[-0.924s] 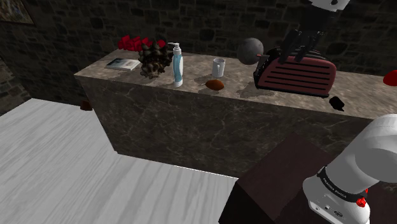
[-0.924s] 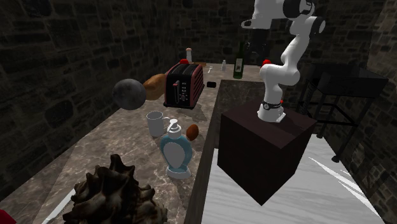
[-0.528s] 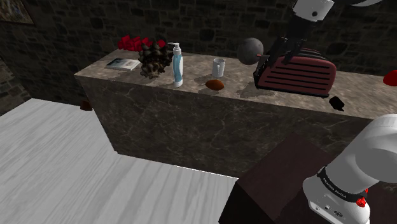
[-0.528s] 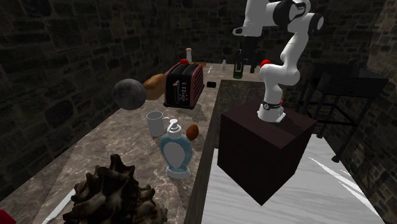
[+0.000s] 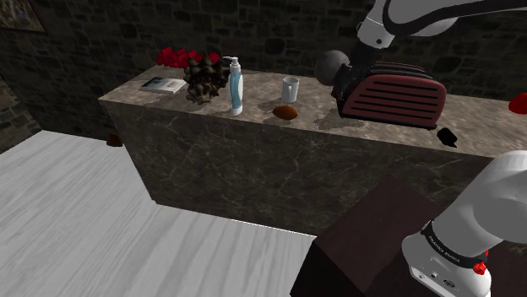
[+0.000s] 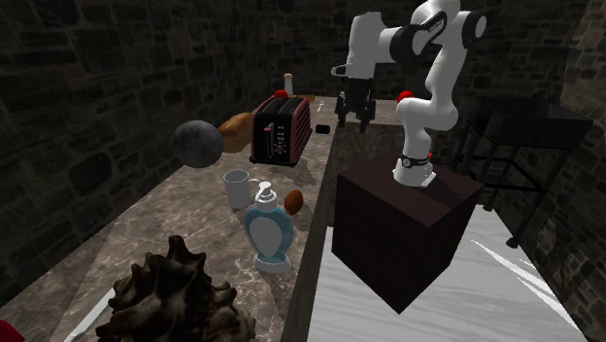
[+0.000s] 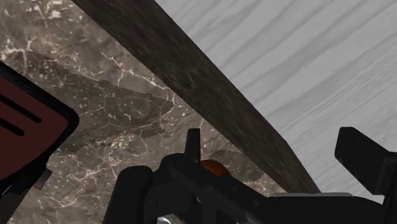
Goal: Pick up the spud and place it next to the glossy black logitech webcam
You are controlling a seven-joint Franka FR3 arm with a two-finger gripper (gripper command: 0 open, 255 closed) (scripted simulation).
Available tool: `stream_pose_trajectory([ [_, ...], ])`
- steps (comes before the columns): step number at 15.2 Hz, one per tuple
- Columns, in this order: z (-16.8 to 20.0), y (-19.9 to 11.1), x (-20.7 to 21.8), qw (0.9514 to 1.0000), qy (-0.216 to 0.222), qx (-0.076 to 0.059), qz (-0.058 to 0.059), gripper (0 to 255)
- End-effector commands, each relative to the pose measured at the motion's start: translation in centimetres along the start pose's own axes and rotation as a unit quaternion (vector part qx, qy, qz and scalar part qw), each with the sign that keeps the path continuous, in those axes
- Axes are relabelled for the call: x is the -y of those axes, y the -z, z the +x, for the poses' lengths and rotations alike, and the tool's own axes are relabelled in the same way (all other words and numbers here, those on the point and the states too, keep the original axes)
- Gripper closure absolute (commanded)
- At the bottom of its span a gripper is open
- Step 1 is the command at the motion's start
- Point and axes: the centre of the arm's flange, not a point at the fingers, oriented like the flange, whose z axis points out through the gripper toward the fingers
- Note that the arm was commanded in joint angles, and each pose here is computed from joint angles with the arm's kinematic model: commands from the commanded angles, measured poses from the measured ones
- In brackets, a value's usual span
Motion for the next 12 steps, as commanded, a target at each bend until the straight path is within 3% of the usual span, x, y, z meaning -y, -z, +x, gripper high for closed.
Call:
stream_pose_trajectory([
  [1,1.8,-2.2,-0.8,0.9999,0.013,-0.003,0.003,0],
  [12,11.8,-12.2,-3.2,0.9964,0.079,-0.018,0.023,0],
])
